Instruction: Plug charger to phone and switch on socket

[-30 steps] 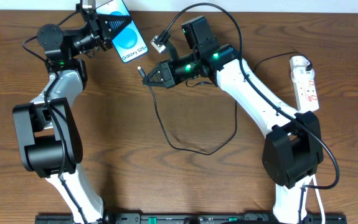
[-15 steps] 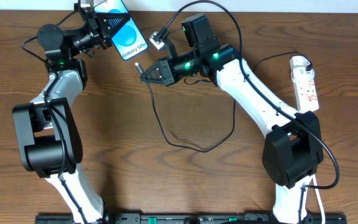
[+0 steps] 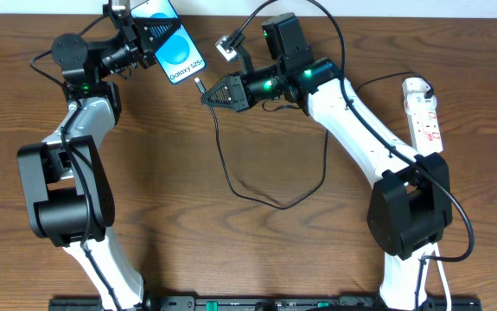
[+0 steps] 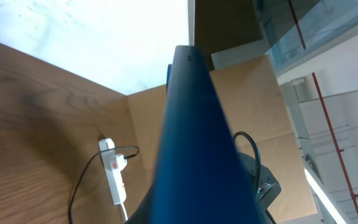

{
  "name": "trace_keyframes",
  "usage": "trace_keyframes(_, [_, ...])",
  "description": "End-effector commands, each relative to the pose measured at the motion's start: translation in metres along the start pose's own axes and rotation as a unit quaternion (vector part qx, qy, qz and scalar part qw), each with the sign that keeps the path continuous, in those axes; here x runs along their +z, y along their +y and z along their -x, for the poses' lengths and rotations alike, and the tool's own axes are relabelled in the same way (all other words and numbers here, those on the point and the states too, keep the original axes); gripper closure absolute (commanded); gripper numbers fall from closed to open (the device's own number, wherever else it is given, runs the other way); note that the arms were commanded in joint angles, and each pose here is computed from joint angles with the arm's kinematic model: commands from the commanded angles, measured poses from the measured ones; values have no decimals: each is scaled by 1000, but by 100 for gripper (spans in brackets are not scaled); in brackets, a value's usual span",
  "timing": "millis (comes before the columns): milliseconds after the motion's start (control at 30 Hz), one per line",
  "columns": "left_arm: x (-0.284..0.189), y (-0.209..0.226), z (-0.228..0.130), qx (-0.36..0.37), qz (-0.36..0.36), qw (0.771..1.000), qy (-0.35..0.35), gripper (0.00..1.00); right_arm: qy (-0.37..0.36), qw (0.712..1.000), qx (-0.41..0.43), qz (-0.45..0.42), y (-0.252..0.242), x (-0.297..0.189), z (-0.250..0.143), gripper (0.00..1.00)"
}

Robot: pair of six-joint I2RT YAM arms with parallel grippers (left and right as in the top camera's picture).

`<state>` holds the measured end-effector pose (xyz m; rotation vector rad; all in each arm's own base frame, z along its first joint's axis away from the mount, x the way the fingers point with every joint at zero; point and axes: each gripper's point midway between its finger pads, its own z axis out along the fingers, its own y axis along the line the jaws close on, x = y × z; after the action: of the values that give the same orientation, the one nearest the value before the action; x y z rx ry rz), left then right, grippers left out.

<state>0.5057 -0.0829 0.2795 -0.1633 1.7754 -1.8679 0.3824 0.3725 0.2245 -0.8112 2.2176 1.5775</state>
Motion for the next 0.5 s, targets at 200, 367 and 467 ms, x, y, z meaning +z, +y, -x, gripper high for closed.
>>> trace_keyframes(200, [12, -12, -8, 19, -10, 1000, 14, 93, -2, 1000, -2, 11, 7, -2, 4, 99])
trace_keyframes(367, [12, -12, -9, 19, -10, 1000, 18, 92, -3, 1000, -2, 11, 6, -2, 4, 99])
trace_keyframes(467, [11, -12, -11, 23, -9, 999, 23, 92, -3, 1000, -2, 11, 6, -2, 4, 99])
